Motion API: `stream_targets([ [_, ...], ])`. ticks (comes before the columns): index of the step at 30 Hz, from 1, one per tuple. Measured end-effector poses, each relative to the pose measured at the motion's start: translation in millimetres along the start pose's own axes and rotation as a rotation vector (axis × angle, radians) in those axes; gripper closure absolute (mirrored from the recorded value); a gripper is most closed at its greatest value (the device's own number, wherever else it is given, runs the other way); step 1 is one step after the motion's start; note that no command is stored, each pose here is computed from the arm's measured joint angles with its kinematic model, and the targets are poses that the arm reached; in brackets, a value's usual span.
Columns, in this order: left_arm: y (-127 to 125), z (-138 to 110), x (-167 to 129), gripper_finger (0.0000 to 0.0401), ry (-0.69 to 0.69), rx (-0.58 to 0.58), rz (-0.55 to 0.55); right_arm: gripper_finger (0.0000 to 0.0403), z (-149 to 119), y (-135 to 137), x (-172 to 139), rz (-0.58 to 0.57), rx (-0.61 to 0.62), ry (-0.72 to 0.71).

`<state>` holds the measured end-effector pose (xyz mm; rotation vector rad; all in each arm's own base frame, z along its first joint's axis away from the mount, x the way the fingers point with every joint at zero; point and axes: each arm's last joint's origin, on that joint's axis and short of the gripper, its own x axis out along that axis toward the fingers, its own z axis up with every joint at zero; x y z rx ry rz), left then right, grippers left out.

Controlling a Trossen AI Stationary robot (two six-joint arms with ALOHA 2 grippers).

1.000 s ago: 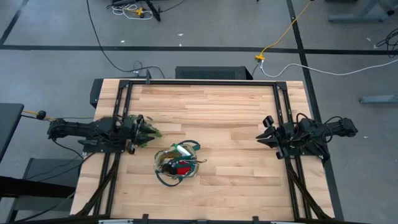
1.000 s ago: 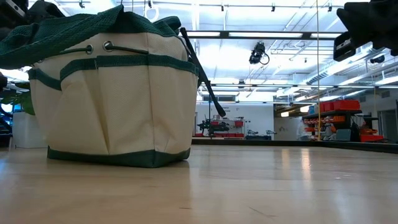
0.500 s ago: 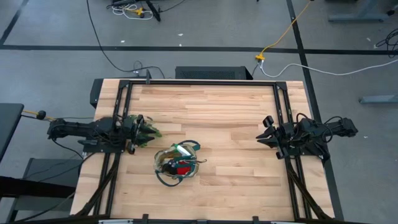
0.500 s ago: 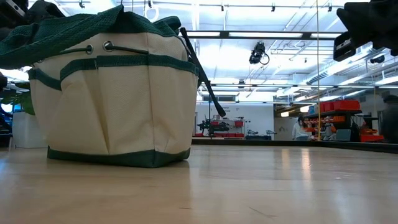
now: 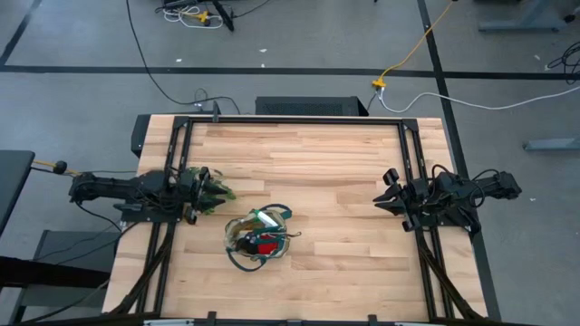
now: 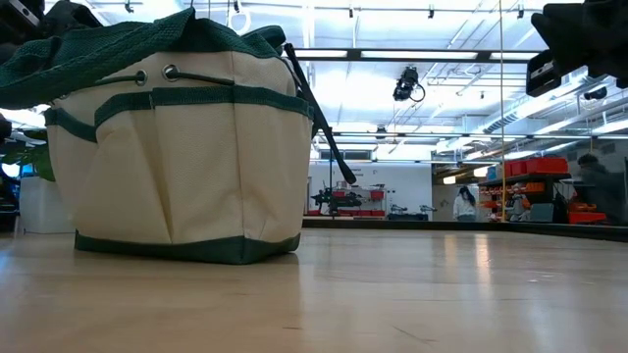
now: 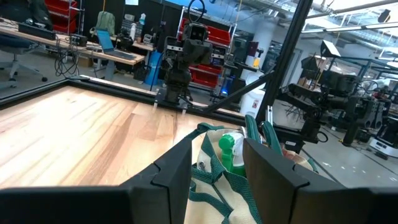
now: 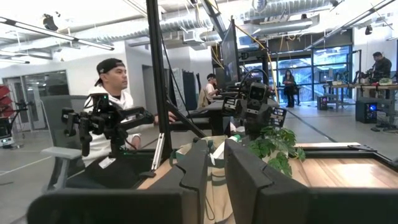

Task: Pick & Place Garden tools in Gardening bag
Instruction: Return to Home Position

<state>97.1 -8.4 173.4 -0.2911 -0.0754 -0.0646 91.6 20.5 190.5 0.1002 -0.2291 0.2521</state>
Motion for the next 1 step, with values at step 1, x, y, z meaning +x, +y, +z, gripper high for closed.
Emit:
stream_targets([
  [1, 0.0, 0.0, 0.0, 0.0250, 0.000, 0.000, 0.000, 0.0348, 0.0, 0.0, 0.0, 0.000, 0.000, 0.000],
])
